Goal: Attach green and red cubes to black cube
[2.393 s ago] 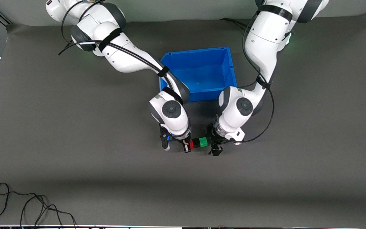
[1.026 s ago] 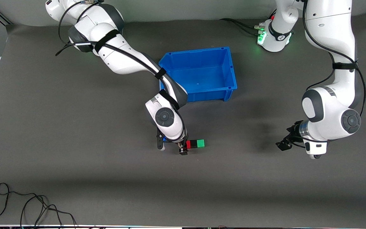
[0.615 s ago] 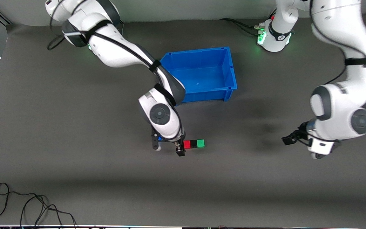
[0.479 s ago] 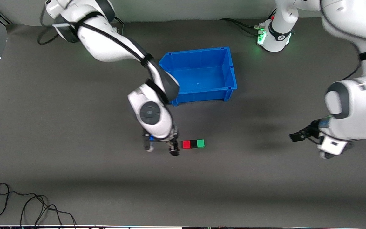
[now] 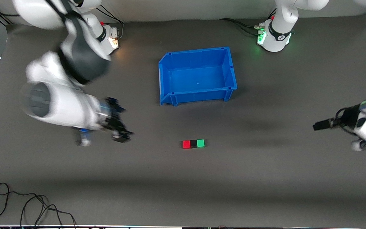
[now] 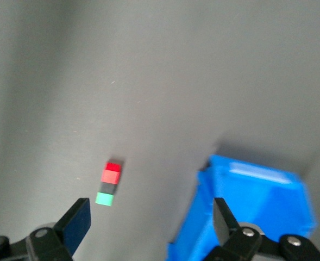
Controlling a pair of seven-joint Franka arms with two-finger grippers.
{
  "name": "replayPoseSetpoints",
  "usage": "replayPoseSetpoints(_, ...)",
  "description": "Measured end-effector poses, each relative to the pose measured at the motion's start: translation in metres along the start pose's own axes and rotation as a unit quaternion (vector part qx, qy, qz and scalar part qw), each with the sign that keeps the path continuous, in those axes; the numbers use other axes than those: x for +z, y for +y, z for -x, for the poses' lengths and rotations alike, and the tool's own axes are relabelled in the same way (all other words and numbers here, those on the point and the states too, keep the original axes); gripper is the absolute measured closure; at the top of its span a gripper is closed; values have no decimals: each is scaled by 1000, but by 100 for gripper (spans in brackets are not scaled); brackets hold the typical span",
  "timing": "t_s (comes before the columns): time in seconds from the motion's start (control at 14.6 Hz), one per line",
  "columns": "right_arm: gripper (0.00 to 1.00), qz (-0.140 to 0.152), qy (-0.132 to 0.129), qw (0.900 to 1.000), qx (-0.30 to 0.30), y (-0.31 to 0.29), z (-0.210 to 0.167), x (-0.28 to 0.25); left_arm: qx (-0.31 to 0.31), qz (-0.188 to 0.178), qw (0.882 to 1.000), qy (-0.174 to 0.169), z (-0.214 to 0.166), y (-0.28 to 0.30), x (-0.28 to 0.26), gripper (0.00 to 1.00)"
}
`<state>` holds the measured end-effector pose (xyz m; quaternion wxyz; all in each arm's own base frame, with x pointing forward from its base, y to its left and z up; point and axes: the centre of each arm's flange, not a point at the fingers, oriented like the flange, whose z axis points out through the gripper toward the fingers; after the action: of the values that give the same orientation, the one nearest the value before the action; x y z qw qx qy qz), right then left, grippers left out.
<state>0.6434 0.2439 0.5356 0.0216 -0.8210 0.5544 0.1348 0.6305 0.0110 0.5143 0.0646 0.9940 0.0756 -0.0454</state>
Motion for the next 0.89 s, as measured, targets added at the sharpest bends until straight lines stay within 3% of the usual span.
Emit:
replayPoseSetpoints(0.27,0,37,-16,996,-81,61,-65,-64,17,-12,1000,22,36,-16,-64,0)
replayPoseSetpoints(0.48,0,42,-35,986,-160,107,-129,-100,22,-10,999,26,42,-14,-72,0)
replayPoseSetpoints(0.68,0,22,-42,965,-259,149,-184,-125,33,-11,999,26,44,-3,-71,0)
replayPoseSetpoints(0.89,0,25,-27,939,-343,170,-211,-133,59,-21,998,30,51,12,-78,0)
